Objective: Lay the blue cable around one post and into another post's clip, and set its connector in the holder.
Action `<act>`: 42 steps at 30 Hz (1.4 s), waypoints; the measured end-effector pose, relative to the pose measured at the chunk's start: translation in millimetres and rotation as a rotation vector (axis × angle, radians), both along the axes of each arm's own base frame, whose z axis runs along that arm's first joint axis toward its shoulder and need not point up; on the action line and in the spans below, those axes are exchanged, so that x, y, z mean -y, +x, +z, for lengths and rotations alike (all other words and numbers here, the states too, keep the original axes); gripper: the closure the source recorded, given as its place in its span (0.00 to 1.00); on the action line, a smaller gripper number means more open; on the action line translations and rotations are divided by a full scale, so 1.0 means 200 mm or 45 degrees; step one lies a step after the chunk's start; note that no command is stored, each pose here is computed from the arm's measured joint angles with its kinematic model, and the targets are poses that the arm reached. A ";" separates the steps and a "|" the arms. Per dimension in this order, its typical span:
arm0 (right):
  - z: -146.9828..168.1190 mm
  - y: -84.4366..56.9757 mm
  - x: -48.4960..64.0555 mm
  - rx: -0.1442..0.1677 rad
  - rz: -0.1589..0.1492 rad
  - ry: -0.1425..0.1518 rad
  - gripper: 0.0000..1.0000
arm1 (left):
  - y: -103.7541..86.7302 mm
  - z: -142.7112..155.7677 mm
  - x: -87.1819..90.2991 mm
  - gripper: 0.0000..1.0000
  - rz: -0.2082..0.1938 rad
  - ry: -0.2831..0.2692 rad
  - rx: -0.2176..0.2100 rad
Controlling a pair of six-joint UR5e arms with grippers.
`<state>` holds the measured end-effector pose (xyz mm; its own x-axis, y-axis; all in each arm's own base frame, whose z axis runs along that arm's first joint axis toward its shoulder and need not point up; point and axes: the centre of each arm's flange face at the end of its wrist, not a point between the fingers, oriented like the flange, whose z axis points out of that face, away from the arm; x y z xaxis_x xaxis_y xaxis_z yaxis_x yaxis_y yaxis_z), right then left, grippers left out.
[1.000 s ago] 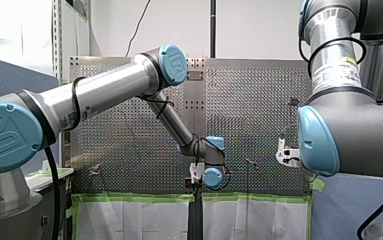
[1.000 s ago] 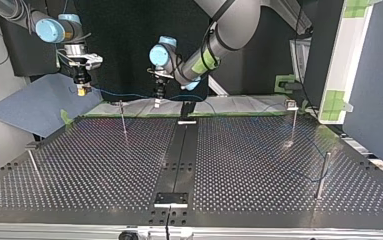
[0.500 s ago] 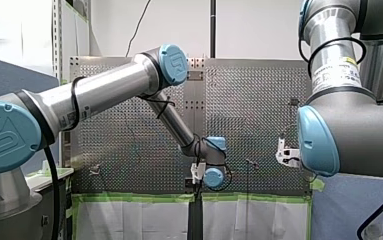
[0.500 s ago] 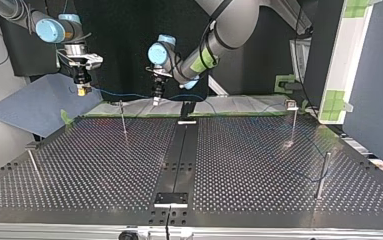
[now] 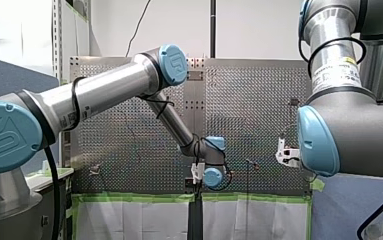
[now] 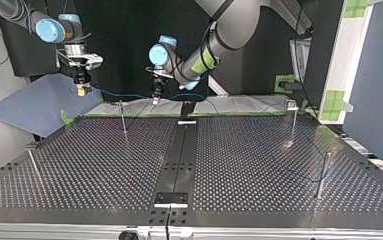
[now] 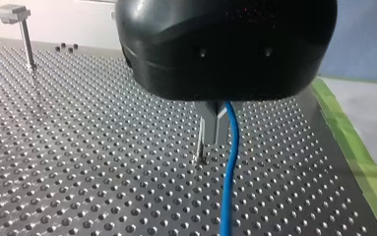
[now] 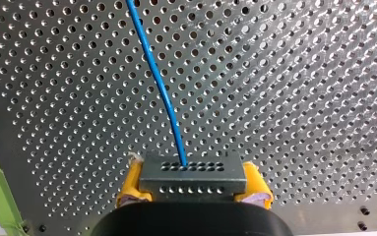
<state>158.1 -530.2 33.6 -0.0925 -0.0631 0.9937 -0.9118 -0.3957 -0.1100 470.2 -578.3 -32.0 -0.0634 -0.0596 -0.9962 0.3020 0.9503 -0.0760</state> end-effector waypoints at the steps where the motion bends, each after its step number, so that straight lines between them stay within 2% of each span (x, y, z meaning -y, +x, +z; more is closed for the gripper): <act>1: 0.00 0.00 0.00 0.000 0.000 0.000 1.00 | 0.00 0.00 0.00 1.00 -0.006 -0.001 -0.001; 4: 0.00 0.00 0.00 0.000 0.000 0.000 1.00 | 0.00 0.00 0.01 0.95 -0.018 -0.003 -0.002; 5: 0.00 0.00 0.00 0.000 0.000 -0.001 1.00 | 0.00 0.00 0.01 0.84 -0.020 -0.003 -0.002; 13: 0.01 0.00 0.01 0.003 -0.003 -0.019 1.00 | -0.01 -0.01 0.00 0.70 -0.024 0.022 -0.027; 22: 0.01 0.00 0.01 0.004 -0.006 -0.029 1.00 | -0.02 -0.02 -0.01 0.70 -0.026 0.042 -0.041; 27: 0.01 0.00 0.01 0.004 -0.006 -0.031 1.00 | -0.02 -0.01 -0.01 0.79 -0.027 0.039 -0.042; 29: 0.01 0.00 0.01 0.004 -0.006 -0.030 1.00 | -0.02 -0.01 -0.01 0.89 -0.026 0.038 -0.043; 34: 0.01 0.00 0.01 0.004 -0.006 -0.028 1.00 | -0.02 -0.01 -0.01 0.93 -0.030 0.035 -0.043; 35: 0.01 0.00 0.01 0.004 -0.006 -0.028 1.00 | -0.01 -0.01 -0.01 0.98 -0.031 0.035 -0.043; 42: 0.01 0.00 0.01 0.004 -0.006 -0.028 1.00 | -0.02 -0.02 0.00 0.98 -0.051 0.035 -0.045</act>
<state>157.6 -532.8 35.7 -0.0959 -0.0411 0.9945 -0.9132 -0.3938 -0.1044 466.7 -578.1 -35.0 -0.1002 -0.0293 -0.9945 0.3371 0.9395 -0.0616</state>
